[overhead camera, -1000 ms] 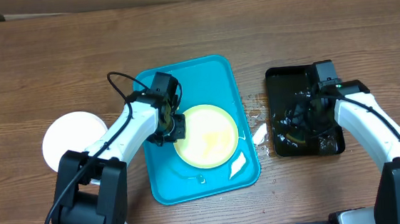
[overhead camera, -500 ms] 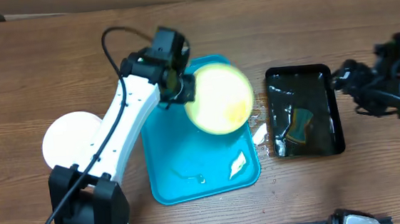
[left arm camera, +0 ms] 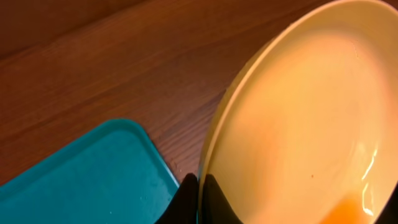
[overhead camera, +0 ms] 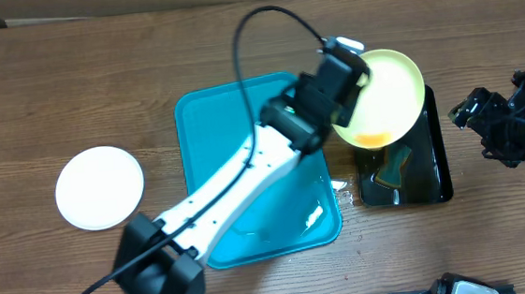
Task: Clean dirty plates on tray and stack at the side
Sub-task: 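Lift the yellow plate with the left gripper and tilt it over the black tray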
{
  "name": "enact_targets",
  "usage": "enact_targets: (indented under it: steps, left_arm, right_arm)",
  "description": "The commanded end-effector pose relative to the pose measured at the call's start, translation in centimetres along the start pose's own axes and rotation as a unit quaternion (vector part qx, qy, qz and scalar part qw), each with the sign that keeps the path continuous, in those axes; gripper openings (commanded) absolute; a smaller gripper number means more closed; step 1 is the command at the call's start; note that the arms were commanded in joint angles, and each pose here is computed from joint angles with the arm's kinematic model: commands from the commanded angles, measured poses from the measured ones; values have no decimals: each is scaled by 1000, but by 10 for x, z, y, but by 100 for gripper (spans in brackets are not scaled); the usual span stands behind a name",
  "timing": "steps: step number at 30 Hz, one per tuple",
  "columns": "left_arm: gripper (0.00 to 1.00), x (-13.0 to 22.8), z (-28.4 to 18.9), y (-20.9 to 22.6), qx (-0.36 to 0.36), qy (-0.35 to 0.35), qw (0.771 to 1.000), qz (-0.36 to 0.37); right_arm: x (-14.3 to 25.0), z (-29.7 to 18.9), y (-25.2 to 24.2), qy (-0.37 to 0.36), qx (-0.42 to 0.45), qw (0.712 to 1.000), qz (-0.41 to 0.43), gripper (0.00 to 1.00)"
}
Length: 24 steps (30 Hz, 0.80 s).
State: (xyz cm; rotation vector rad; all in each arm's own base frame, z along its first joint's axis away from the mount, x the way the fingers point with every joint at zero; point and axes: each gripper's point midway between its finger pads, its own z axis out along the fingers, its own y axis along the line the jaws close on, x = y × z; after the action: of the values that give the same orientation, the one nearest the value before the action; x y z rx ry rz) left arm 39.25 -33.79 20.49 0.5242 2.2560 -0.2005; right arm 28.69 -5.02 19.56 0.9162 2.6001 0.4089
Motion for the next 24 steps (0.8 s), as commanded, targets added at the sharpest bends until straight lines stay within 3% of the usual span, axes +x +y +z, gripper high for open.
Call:
enact_targets:
  steps: [1, 6, 12, 24]
  left_arm:
    - [4, -9, 1, 11, -125, -36, 989, 75]
    - [4, -27, -19, -1, -207, -80, 960, 170]
    - [4, -42, -44, -33, -244, -115, 926, 266]
    - [4, -54, -63, -52, -271, -136, 895, 327]
  right_arm:
    - [-1, -3, 2, -3, -5, 1000, -3, 84]
    - [1, -2, 1, 0, -4, 1000, -2, 84]
    - [1, -2, 1, 1, -4, 1000, -2, 84]
    - [1, -2, 1, 1, -4, 1000, -2, 84]
